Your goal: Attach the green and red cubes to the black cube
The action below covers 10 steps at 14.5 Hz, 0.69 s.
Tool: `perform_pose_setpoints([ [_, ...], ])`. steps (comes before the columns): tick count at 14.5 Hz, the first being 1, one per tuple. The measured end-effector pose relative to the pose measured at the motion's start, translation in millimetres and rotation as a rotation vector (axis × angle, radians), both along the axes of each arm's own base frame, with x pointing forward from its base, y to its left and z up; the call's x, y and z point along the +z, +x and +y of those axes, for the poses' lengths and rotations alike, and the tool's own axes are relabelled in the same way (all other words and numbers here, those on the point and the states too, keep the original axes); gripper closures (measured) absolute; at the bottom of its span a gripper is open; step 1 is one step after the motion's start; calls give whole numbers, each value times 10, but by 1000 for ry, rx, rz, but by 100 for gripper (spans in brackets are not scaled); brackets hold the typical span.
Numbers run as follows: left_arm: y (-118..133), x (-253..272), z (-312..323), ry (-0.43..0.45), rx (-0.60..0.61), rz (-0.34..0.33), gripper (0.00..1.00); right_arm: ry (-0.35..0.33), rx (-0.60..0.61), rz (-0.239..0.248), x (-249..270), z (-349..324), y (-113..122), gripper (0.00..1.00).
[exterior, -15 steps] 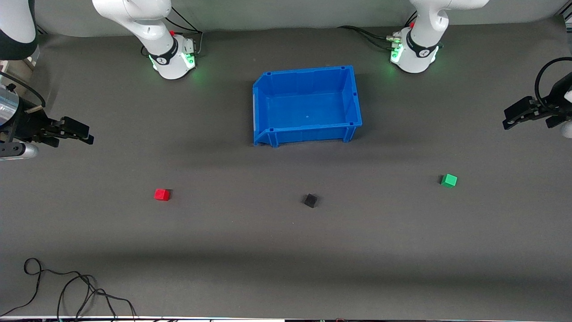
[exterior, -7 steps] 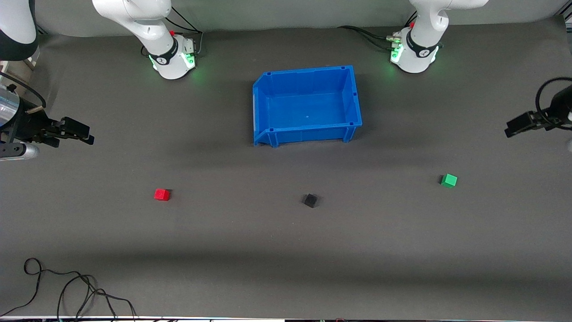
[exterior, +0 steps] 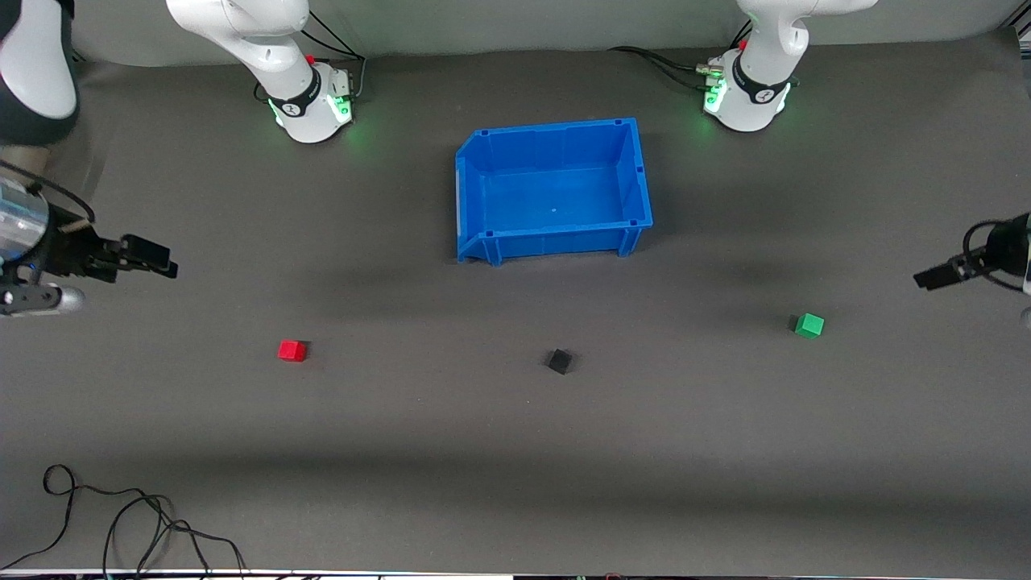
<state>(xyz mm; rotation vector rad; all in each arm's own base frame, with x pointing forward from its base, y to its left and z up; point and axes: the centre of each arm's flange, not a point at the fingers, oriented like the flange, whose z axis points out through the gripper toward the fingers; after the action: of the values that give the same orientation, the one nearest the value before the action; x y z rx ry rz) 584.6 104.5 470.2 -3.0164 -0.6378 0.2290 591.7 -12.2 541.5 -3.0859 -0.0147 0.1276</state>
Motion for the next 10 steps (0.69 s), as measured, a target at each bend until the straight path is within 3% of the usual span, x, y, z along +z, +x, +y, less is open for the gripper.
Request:
perform_pose_setpoints([
  [6,191,-884,93,43,233,55,0,6,-1,57,-1059,8,445,0],
  [8,221,-1050,90,5,338,66,0,7,-18,78,-1476,-3,563,0],
  [10,212,-1191,232,-62,542,84,0,3,-53,88,-1847,4,654,0],
])
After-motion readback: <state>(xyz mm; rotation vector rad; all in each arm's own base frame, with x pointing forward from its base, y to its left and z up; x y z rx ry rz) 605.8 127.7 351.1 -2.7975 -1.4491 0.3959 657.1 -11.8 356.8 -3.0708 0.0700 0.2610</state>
